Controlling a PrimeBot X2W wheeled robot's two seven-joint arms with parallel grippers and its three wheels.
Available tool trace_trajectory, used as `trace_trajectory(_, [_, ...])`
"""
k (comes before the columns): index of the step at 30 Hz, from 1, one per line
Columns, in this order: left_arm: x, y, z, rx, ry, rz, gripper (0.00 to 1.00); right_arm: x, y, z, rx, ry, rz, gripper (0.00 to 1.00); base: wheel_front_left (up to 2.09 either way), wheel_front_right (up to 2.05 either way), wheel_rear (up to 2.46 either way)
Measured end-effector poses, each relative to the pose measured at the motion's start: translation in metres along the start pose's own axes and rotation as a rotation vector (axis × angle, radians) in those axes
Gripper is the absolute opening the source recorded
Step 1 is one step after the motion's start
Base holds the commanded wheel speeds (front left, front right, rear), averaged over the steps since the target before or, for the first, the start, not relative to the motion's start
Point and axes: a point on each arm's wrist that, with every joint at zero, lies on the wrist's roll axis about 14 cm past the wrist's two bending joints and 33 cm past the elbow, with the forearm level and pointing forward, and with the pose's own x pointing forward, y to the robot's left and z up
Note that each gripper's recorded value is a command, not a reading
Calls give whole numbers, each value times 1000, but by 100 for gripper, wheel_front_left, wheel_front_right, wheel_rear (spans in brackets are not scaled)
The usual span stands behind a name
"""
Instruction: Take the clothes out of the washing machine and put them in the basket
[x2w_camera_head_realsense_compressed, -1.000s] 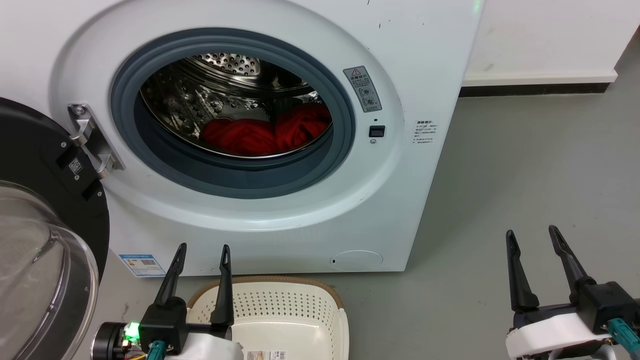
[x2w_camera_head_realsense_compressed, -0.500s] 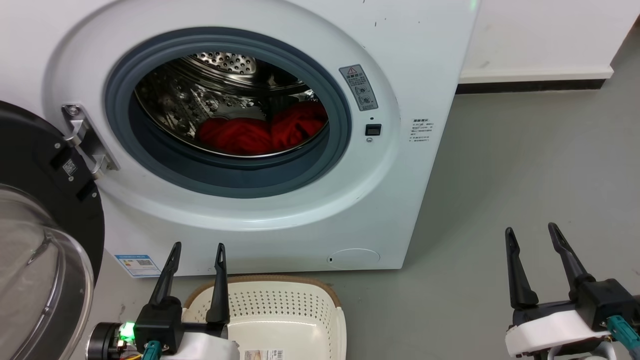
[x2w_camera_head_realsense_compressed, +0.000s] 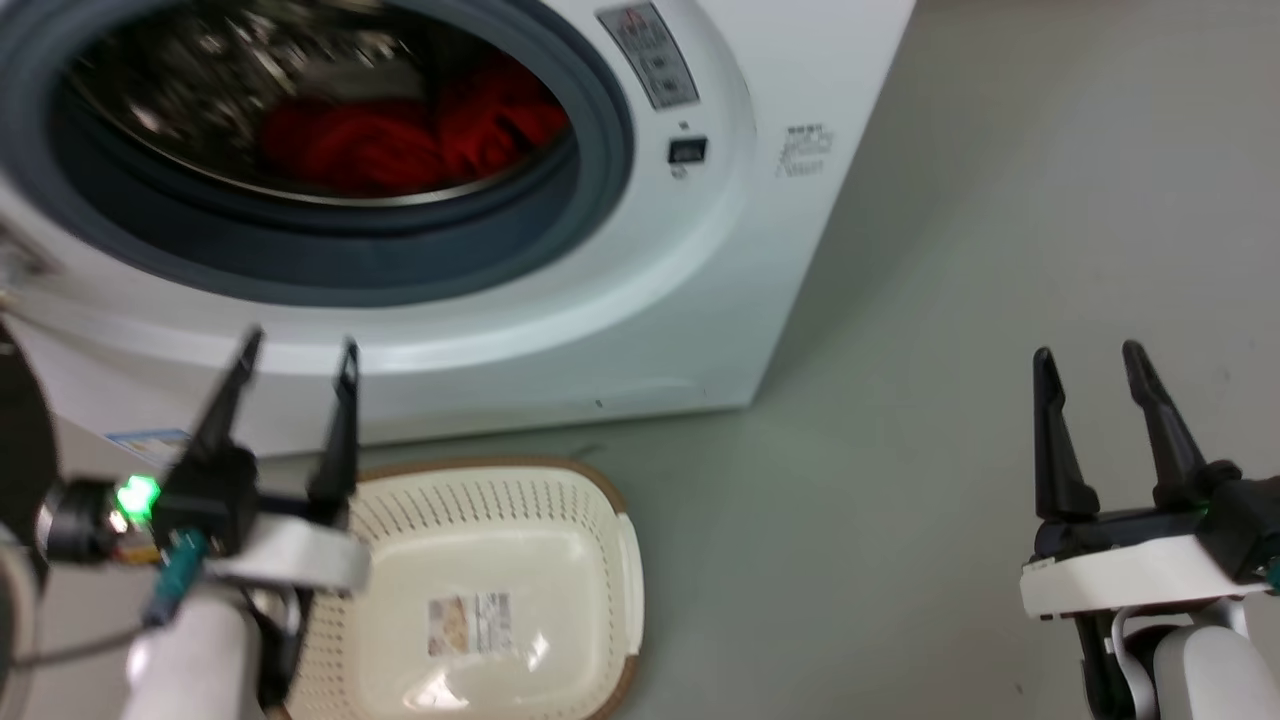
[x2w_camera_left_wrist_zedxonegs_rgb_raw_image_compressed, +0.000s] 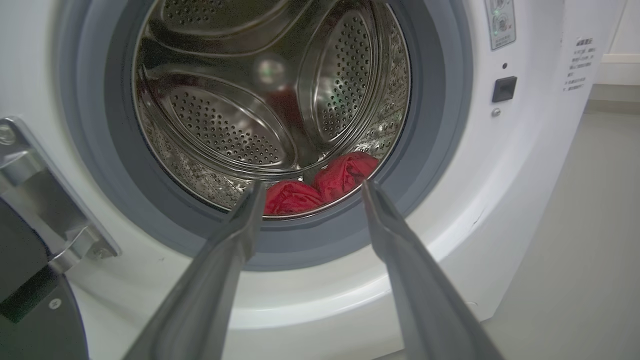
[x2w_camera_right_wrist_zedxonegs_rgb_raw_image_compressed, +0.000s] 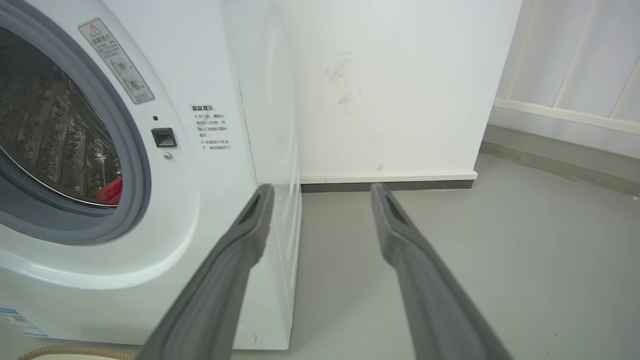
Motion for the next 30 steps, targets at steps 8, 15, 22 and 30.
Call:
trace_trajectory(8, [123,18,-56,90,107,-123,100,17,-15,-55,3,137,-44,100,0,0,0])
trace_trajectory(15, [220,31,-90,137,297,-111,100,31,-27,-89,14,199,-79,100,0,0,0])
trace_trajectory(22, [280,49,-128,219,507,-96,100,37,-24,-115,32,253,-74,100,0,0,0])
trace_trajectory(30, [306,65,-178,194,750,-53,100,23,-33,-141,30,342,-105,100,0,0,0])
